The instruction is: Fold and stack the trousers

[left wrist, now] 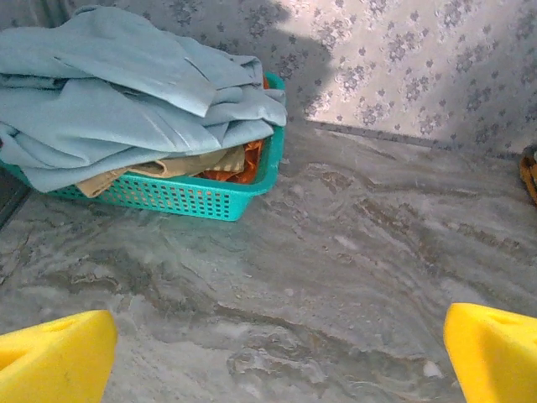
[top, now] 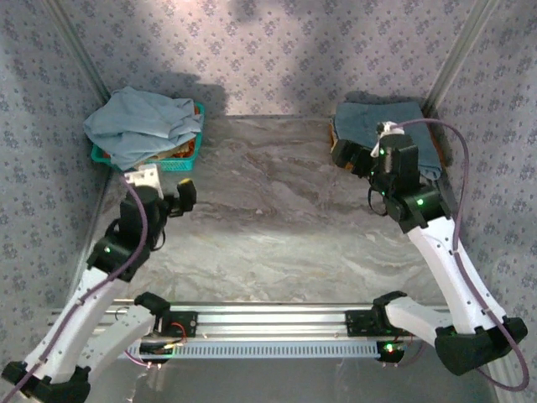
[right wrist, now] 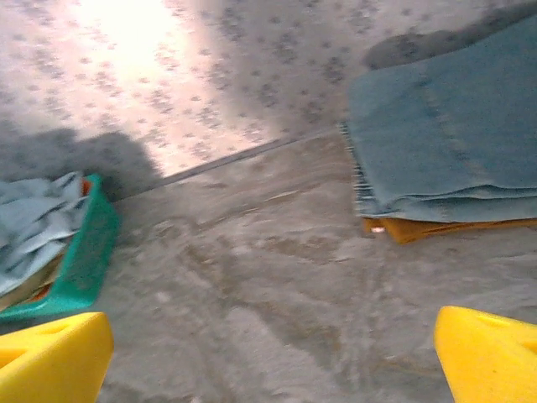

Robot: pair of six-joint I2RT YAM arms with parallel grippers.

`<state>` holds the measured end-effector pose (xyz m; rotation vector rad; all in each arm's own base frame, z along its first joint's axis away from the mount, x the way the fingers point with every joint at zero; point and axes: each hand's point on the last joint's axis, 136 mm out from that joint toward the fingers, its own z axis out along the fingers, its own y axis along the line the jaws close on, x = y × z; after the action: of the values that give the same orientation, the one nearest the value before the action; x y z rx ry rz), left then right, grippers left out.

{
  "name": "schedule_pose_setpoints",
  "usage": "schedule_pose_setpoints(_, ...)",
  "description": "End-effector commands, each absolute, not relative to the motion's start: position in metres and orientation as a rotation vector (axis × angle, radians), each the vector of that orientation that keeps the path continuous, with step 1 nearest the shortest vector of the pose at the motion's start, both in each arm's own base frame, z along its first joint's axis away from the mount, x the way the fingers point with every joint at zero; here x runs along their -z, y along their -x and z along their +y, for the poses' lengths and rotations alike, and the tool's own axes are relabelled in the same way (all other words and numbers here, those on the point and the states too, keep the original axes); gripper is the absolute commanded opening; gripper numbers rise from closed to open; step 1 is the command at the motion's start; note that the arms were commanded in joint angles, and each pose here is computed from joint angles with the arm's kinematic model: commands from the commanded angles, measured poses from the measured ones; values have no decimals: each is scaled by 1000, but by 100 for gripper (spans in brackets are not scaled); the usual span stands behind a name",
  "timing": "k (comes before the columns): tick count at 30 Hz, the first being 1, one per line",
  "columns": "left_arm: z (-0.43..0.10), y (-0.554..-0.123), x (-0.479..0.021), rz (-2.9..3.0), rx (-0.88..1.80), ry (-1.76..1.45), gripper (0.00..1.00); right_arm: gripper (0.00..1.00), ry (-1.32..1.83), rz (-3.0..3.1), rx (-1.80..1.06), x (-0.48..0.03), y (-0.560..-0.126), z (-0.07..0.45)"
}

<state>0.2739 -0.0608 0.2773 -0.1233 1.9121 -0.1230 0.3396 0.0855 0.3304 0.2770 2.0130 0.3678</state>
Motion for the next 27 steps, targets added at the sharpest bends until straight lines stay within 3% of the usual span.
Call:
schedule_pose_setpoints(1, -67, -289, -298, 1678, 48, -26, 100, 100, -297, 2068, -223, -278, -358, 64)
schedule_pose_setpoints(8, -46, -314, -240, 1747, -70, -14, 100, 100, 218, 1738, -200, -292, -357, 90)
schedule_pose_setpoints(17, 6, -336, -165, 1815, -142, 159, 100, 100, 285, 1700, -160, -263, -355, 84)
schedule_pose_setpoints(22, 33, -353, -132, 1826, -126, 227, 100, 100, 286, 1783, -145, -222, -357, 72)
schedule_pose_setpoints(27, 29, -373, -116, 1849, -110, 167, 100, 100, 173, 1880, -27, -177, -360, 39)
